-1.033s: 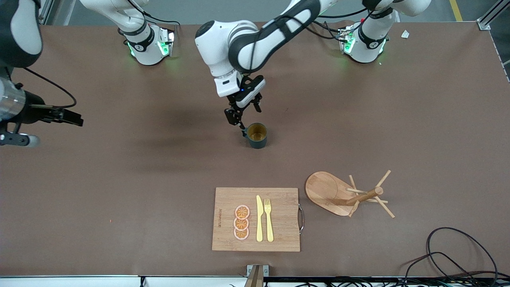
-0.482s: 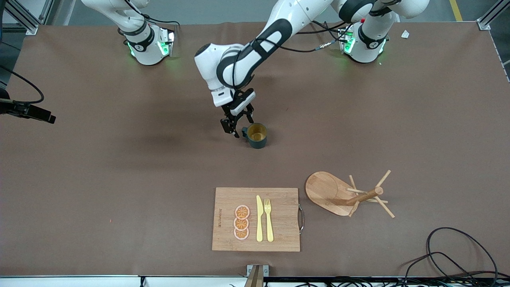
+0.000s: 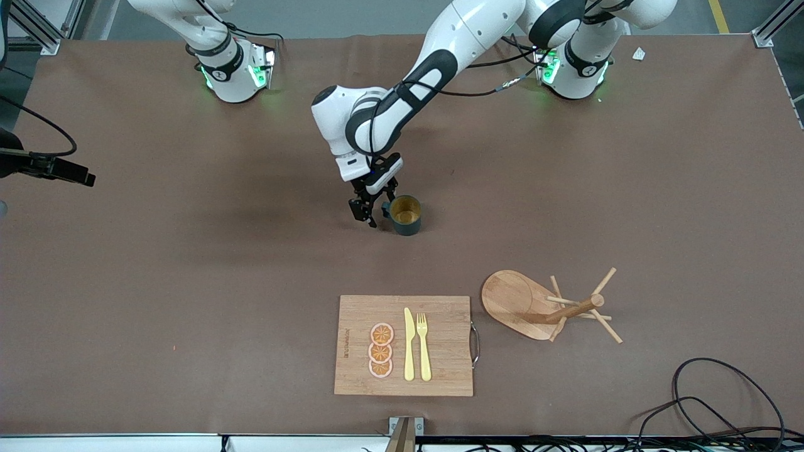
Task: Pass cup and hang on rack
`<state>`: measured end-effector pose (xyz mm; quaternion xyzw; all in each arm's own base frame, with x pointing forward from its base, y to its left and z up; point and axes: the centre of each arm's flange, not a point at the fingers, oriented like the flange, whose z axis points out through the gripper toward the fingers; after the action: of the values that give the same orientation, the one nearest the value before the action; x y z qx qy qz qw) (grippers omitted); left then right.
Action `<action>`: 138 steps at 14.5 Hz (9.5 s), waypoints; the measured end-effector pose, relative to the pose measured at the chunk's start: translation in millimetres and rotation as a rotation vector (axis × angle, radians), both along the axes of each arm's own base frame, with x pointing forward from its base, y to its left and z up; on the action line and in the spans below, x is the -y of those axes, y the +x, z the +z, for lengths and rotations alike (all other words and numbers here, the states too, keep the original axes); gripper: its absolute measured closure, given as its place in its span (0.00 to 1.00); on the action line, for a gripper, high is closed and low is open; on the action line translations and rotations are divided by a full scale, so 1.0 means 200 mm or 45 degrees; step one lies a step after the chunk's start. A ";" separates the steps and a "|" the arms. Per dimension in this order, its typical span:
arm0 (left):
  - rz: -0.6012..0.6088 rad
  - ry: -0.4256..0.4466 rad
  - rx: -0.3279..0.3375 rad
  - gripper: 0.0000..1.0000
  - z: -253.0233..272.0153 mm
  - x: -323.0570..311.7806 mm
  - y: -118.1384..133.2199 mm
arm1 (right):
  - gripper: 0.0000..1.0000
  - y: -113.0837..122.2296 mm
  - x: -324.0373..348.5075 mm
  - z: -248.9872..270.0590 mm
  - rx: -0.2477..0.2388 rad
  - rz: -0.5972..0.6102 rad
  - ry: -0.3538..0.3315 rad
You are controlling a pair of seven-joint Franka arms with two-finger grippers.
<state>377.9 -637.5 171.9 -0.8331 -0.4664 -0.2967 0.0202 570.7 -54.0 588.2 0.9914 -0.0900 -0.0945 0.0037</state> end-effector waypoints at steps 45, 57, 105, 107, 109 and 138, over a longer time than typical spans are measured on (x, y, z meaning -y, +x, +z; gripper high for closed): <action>-0.009 0.101 -0.045 0.78 -0.10 -0.03 0.05 | 0.00 -0.35 -0.02 0.37 0.109 0.081 0.056; 0.153 -0.823 -0.579 0.78 1.31 -0.62 0.93 | 0.00 -0.35 -0.01 0.40 0.127 0.087 0.047; -0.524 -2.029 -0.749 0.45 0.94 -2.80 1.57 | 0.00 -0.35 0.00 0.40 0.135 0.159 0.050; -0.523 -2.025 -0.737 0.37 0.96 -2.82 1.58 | 0.00 -0.35 0.00 0.40 0.135 0.159 0.050; -0.541 -1.944 -0.722 0.19 1.03 -2.87 1.59 | 0.00 -0.35 0.00 0.40 0.135 0.159 0.050; -1.221 0.055 -0.768 0.00 2.31 -2.64 0.77 | 0.00 -0.35 0.00 0.40 0.135 0.160 0.050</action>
<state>532.1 -109.1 633.3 -0.9990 -0.0032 -0.0311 0.0326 500.9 -53.3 668.6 0.9986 -0.0257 -0.0433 -0.0147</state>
